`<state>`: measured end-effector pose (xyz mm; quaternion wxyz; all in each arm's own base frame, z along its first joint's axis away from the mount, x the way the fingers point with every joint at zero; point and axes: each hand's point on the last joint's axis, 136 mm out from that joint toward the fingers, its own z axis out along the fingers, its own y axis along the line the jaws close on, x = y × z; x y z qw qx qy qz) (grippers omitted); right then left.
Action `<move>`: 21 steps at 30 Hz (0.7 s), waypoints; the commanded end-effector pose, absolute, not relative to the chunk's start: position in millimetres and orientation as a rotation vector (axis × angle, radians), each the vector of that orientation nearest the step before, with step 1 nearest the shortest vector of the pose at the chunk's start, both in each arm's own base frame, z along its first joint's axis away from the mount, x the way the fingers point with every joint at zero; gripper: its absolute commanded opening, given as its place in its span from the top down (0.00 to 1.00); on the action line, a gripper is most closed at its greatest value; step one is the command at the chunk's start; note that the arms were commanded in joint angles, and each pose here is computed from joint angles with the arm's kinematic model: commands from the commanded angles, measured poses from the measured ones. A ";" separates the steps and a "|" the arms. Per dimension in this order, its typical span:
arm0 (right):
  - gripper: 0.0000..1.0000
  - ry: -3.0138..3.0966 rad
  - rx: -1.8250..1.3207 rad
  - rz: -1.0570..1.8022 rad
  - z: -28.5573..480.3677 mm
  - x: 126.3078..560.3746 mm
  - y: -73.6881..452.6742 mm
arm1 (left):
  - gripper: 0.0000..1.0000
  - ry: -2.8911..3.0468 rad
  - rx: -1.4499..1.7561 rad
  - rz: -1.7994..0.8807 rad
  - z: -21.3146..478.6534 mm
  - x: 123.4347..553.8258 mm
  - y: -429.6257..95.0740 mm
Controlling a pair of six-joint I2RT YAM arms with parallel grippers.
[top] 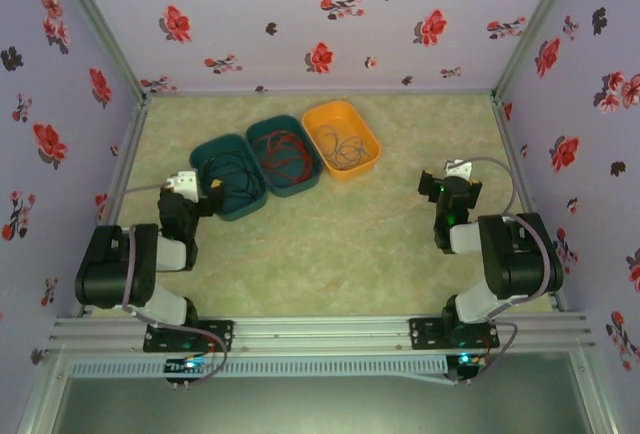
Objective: Untangle the cables
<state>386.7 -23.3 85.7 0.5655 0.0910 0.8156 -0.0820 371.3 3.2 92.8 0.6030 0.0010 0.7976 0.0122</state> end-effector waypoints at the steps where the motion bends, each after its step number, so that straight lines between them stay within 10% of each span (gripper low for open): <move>1: 0.01 1.893 0.227 -0.170 90.2 389.5 -23.7 | 0.00 1.838 0.002 0.029 97.7 381.7 8.3; 21: 0.01 1.894 0.230 -0.170 90.2 389.5 -24.3 | 0.00 1.925 -0.007 0.055 94.0 398.6 10.5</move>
